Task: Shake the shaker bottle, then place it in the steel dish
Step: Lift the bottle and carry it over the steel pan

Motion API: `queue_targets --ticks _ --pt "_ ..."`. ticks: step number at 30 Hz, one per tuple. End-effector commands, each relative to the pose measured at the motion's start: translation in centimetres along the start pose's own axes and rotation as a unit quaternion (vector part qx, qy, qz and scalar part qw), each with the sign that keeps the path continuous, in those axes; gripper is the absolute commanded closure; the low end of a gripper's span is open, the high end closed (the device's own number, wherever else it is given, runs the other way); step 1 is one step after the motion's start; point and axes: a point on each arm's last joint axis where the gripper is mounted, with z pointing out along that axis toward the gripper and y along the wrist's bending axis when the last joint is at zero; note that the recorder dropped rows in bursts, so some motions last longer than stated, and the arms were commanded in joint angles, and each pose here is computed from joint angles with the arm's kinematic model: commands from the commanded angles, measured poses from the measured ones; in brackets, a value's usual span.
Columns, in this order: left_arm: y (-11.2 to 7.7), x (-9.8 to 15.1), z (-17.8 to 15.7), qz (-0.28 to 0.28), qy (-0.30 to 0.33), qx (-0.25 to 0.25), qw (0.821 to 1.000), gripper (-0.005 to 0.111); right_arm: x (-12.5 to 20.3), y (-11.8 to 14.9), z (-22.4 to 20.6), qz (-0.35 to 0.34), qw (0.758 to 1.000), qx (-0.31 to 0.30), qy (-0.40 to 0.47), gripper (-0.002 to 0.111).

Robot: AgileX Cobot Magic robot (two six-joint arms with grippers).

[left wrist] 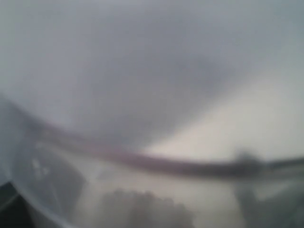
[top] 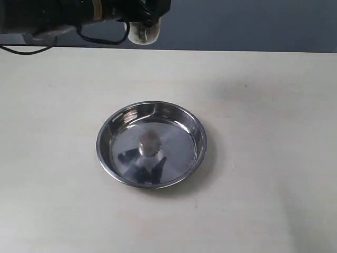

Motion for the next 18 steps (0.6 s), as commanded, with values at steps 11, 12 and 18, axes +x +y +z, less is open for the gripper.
queue_targets --ticks 11,12,18 --pt "-8.7 3.5 -12.9 -0.071 -0.016 0.117 0.990 0.106 -0.1 0.0 0.0 -0.001 1.000 -0.001 -0.003 0.109" --pt "-9.2 4.2 -13.2 -0.059 -0.001 0.115 0.992 0.106 -0.1 0.0 0.0 -0.001 1.000 -0.001 -0.003 0.109" --pt "-8.1 6.2 -14.1 -0.112 0.023 -0.001 0.993 0.106 -0.1 0.0 0.0 -0.001 1.000 -0.001 -0.003 0.109"
